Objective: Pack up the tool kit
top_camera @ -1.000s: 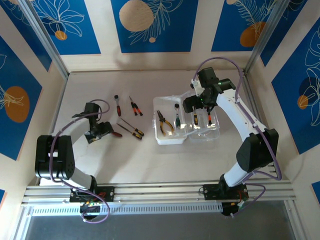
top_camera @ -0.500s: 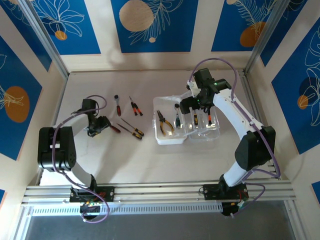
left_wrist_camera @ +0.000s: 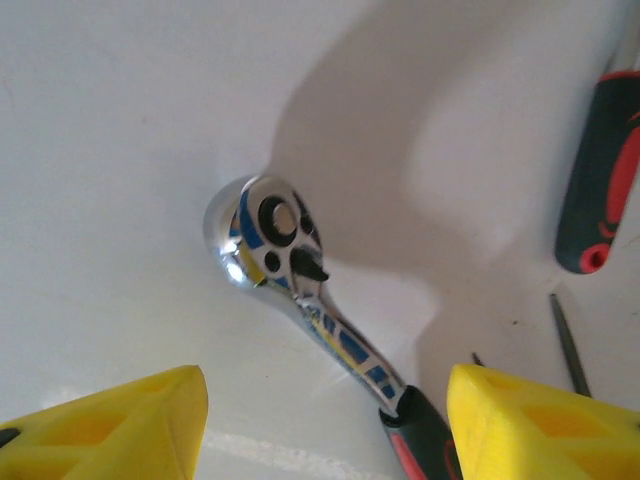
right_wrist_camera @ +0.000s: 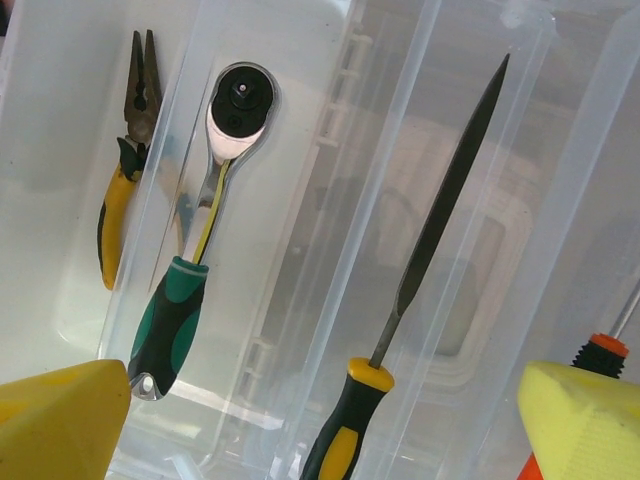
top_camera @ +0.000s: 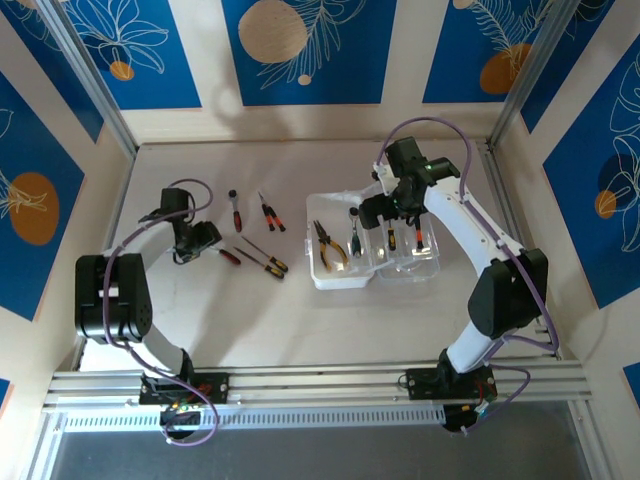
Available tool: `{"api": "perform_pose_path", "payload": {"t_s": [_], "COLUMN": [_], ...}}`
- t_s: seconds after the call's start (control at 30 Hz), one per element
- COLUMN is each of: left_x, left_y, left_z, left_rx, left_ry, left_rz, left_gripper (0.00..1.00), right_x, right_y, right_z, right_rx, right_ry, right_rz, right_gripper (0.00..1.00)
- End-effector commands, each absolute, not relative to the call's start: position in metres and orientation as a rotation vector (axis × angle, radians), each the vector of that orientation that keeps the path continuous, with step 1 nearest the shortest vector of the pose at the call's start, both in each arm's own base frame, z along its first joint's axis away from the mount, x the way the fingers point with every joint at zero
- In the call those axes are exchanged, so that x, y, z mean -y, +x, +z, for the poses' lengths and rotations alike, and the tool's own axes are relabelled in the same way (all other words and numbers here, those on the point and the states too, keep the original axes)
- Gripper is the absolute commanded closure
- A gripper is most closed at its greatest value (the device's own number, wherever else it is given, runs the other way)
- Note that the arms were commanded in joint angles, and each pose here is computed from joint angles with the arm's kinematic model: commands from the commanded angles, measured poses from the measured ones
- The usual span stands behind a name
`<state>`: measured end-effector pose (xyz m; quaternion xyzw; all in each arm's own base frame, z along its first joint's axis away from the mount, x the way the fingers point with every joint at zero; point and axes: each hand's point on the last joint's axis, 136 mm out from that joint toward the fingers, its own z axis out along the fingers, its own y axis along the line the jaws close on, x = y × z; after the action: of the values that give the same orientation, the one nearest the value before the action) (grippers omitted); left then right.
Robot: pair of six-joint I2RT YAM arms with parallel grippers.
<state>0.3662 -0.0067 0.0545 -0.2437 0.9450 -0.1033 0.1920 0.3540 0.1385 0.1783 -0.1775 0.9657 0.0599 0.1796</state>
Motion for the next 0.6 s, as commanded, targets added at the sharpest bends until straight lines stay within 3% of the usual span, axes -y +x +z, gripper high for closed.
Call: {"api": "perform_pose_path", "payload": {"t_s": [0.0, 0.37, 0.57], "left_x": [-0.004, -0.015, -0.013], "left_y": [0.370, 0.393, 0.394], "left_z": [0.056, 0.020, 0.014], "left_rx": [-2.673, -2.749, -2.776], "left_ry": [-0.690, -0.702, -0.681], "left_rz": [-0.242, -0.149, -0.158], "left_gripper": [0.36, 0.46, 0.60], "right_x": [-0.150, -0.147, -0.142], "right_y": [0.353, 0.348, 0.344], "right_z": [0.180, 0.180, 0.180], "right_rx": [-2.728, -2.726, -2.731], "right_ry": [-0.524, -0.525, -0.512], "right_rz": [0.222, 0.215, 0.211], "right_gripper": [0.01, 0.01, 0.01]}}
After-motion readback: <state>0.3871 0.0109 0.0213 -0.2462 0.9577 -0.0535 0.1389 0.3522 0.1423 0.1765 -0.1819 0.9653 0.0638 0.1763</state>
